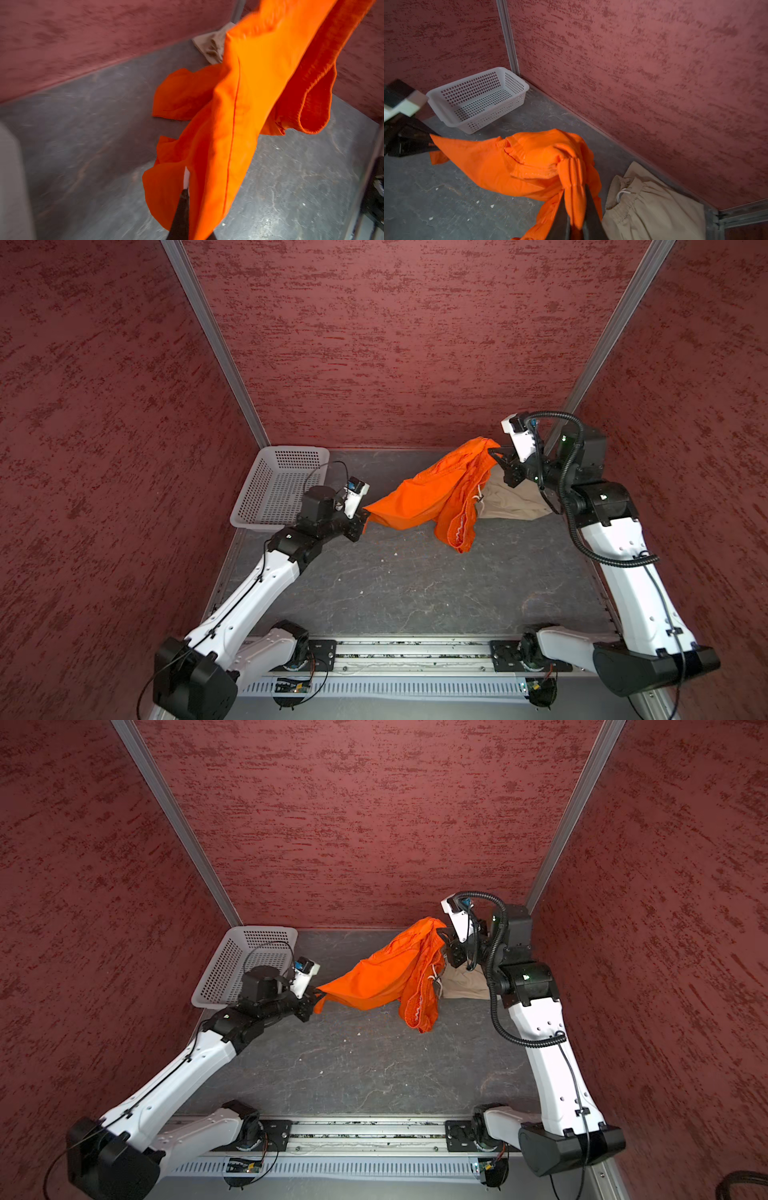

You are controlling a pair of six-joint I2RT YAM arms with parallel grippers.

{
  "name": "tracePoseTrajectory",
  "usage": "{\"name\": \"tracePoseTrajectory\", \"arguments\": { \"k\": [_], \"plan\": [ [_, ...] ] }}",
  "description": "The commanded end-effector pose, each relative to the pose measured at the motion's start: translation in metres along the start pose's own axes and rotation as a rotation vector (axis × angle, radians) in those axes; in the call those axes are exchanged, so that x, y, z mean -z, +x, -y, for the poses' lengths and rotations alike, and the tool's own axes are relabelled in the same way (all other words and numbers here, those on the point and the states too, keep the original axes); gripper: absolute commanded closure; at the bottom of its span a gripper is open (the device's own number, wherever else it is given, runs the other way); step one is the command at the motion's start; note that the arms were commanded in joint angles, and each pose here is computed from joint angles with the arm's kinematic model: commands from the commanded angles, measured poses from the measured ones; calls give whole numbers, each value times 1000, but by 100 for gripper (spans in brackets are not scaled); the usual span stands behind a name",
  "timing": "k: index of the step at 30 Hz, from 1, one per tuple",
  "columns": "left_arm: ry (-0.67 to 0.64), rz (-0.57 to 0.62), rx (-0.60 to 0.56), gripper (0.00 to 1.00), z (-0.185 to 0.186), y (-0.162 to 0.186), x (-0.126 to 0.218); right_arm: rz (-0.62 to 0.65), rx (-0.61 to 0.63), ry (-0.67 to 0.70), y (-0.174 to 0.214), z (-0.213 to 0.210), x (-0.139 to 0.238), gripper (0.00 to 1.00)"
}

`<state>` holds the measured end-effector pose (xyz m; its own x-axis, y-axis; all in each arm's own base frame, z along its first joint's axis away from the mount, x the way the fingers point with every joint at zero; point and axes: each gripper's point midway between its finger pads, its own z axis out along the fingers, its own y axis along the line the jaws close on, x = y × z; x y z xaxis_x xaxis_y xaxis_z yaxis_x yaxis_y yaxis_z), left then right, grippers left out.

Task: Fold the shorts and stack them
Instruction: 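Lift the orange shorts high with both grippers, stretching them between the grippers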

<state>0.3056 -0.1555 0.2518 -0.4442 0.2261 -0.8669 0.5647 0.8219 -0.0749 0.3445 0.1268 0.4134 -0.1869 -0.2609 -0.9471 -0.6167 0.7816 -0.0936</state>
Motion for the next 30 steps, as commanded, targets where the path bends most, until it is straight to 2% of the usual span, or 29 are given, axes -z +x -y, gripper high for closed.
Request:
{"name": "tracePoseTrajectory", "arguments": {
  "k": [1, 5, 9, 16, 20, 24, 30],
  "plan": [
    [-191, -114, -18, 100, -44, 8, 43, 177, 47, -56, -41, -18, 34, 100],
    [-333, -98, -72, 100, -70, -29, 94, 213, 101, -53, -51, -31, 60, 100],
    [-461, -43, -133, 100, -82, -68, 147, 237, 168, -73, -60, -52, 93, 100],
    [-628, 100, -234, 100, -75, -128, 230, 272, 230, 10, -78, -72, 155, 100],
    [-683, 173, -273, 100, -71, -153, 256, 273, 224, 63, -90, -69, 171, 100],
    [-659, 188, -297, 100, -76, -171, 245, 233, 175, 87, -88, -51, 151, 100],
    [-531, 130, -273, 100, -106, -187, 169, 198, 99, 36, -76, -17, 77, 100]
  ]
}}
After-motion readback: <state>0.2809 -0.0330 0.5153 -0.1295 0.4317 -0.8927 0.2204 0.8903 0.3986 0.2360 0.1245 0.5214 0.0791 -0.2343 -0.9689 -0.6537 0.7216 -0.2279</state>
